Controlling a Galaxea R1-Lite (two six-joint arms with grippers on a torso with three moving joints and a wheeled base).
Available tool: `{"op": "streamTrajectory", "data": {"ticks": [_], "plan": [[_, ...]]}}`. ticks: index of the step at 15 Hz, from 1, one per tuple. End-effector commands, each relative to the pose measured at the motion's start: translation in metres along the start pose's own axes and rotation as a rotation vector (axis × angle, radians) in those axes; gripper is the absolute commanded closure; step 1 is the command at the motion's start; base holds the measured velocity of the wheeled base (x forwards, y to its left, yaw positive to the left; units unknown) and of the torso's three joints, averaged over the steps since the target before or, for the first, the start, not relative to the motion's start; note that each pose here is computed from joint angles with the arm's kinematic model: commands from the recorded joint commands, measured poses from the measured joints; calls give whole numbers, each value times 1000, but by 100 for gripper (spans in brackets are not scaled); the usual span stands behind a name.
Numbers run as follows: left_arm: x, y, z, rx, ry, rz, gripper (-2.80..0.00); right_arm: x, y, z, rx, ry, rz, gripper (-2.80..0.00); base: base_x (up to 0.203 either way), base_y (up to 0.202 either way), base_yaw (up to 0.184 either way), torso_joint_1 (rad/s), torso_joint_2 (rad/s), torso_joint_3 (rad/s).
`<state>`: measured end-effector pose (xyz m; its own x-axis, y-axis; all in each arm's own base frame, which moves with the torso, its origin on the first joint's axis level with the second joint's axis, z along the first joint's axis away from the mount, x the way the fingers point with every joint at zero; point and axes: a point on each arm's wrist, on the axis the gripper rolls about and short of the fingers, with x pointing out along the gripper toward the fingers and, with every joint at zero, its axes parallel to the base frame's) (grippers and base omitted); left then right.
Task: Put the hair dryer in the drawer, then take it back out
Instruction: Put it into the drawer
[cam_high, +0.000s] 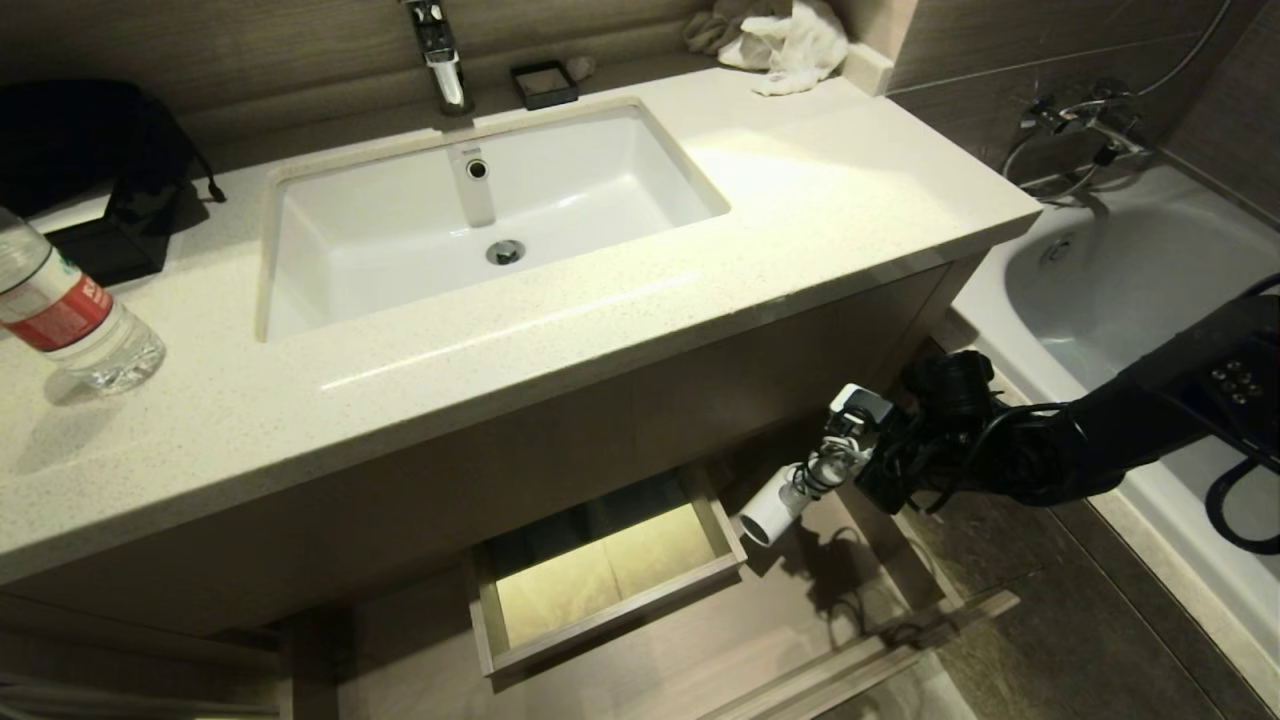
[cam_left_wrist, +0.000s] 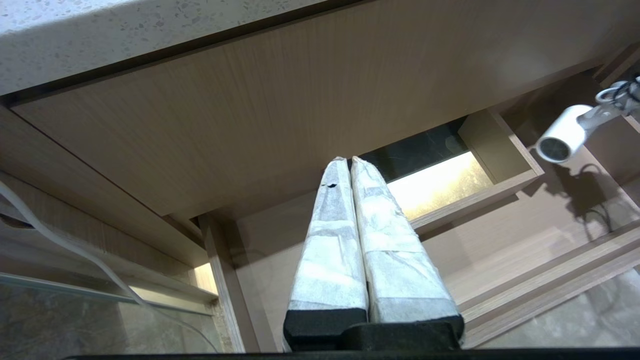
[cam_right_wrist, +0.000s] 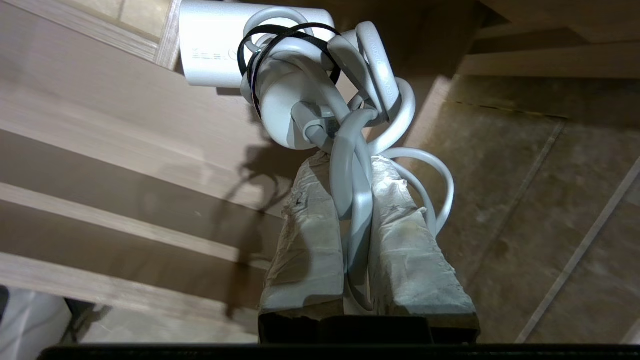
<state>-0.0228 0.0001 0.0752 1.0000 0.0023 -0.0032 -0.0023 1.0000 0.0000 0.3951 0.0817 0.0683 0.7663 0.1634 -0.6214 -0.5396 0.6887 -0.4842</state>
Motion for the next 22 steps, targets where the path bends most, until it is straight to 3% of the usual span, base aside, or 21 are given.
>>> {"op": "streamTrajectory", "data": {"ticks": [1,7,12,17,22], "plan": [[0,0,0,1,0,1,0,18,9,-6,2,11,19,0,0,0,0,0,0,0],[0,0,0,0,0,1,0,48,6,-3,-8,-68,-41,0,0,0,0,0,0,0],[0,0,0,0,0,1,0,46,-21,-13,-7,-61,-93,0,0,0,0,0,0,0],[0,0,0,0,0,1,0,30,-43,-7,-29,-118,-117,0,0,0,0,0,0,0],[0,0,0,0,0,1,0,35,-33,-19,-24,-77,-82,0,0,0,0,0,0,0]]}}
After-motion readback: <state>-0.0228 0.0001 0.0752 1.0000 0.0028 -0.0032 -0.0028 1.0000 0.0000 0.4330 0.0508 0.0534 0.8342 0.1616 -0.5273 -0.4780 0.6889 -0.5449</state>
